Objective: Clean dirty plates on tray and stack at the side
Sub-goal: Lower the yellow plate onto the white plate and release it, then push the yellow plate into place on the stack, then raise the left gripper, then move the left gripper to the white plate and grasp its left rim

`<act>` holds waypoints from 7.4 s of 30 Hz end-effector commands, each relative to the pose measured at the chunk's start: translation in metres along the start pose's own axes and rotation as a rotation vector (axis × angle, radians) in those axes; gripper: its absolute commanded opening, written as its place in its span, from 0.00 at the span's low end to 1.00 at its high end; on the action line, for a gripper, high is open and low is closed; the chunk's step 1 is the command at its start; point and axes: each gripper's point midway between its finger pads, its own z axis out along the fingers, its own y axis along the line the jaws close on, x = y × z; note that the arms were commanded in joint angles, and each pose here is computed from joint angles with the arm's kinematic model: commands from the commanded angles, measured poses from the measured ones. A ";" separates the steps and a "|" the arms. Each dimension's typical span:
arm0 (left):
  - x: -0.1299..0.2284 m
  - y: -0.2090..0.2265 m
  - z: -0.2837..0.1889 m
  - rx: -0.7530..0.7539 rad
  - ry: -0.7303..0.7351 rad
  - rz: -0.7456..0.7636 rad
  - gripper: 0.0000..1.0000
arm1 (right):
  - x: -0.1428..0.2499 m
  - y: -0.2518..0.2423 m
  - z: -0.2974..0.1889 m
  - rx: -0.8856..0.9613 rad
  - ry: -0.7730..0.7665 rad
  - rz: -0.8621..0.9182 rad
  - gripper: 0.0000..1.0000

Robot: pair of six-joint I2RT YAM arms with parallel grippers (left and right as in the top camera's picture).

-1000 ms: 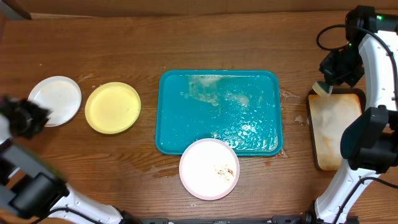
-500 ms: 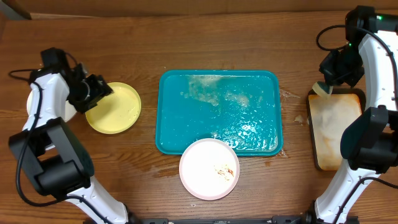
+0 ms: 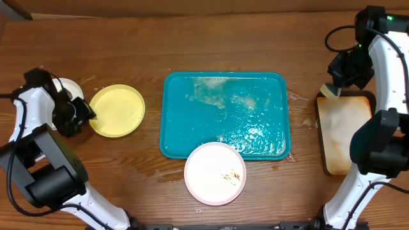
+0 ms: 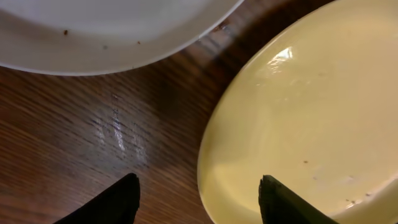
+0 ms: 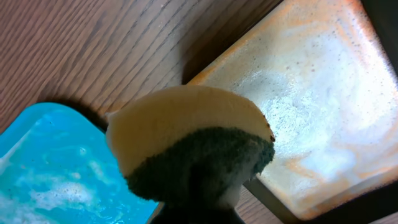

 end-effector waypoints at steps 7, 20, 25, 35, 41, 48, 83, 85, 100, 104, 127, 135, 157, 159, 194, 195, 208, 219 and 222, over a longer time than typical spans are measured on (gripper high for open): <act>0.029 -0.002 0.038 0.030 0.049 -0.017 0.45 | 0.000 -0.001 -0.017 -0.027 -0.039 -0.004 0.04; 0.023 -0.069 0.017 0.112 -0.030 0.113 0.04 | 0.004 0.003 -0.018 -0.053 -0.019 -0.004 0.04; 0.002 -0.108 -0.062 0.173 -0.223 0.132 0.04 | 0.004 0.003 -0.018 -0.053 -0.019 -0.004 0.04; -0.018 -0.018 -0.125 -0.130 -0.408 -0.082 0.04 | 0.002 0.005 -0.018 -0.059 -0.027 -0.015 0.04; -0.018 0.056 -0.092 -0.113 -0.286 -0.305 0.05 | 0.002 0.005 -0.018 -0.062 -0.028 -0.031 0.04; -0.025 0.130 -0.061 0.036 -0.215 -0.513 0.04 | 0.003 0.007 -0.018 -0.070 -0.024 -0.031 0.04; -0.084 0.133 -0.051 0.113 -0.240 -0.529 0.04 | 0.009 0.010 -0.018 -0.090 0.006 -0.028 0.04; -0.084 0.135 -0.051 0.101 -0.242 -0.529 0.04 | 0.009 0.009 -0.018 -0.090 0.006 -0.028 0.04; -0.089 0.134 -0.024 0.075 -0.216 -0.477 0.04 | 0.015 0.008 -0.018 -0.077 0.029 -0.030 0.04; -0.083 0.120 0.013 0.078 -0.129 -0.457 0.04 | 0.018 0.008 -0.018 -0.073 0.036 -0.033 0.04; -0.115 -0.008 -0.116 0.183 -0.233 -0.130 0.56 | 0.015 0.009 -0.018 -0.079 0.023 -0.038 0.04; -0.028 -0.157 -0.107 0.160 -0.084 0.463 0.55 | 0.010 0.012 -0.018 -0.092 0.002 -0.048 0.04; 0.237 -0.248 0.030 -0.073 0.324 1.199 0.55 | 0.014 0.009 -0.018 -0.080 0.019 -0.104 0.04; 0.241 -0.243 0.036 -0.077 0.323 1.174 0.54 | 0.015 0.009 -0.018 -0.078 0.022 -0.105 0.04; 0.289 -0.209 0.022 0.093 0.216 1.160 0.63 | 0.016 0.008 -0.018 -0.078 0.026 -0.131 0.04; 0.289 -0.209 0.024 0.095 0.214 1.160 0.62 | 0.016 0.008 -0.018 -0.077 0.027 -0.130 0.04; 0.297 -0.199 0.046 0.126 0.226 1.128 0.04 | 0.017 0.007 -0.018 -0.075 0.032 -0.133 0.04; 0.236 -0.225 0.035 0.022 -0.041 0.809 0.04 | 0.014 0.008 -0.018 -0.080 0.021 -0.131 0.04; 0.215 -0.238 0.021 0.043 -0.099 0.743 0.04 | 0.014 0.008 -0.018 -0.079 0.021 -0.130 0.04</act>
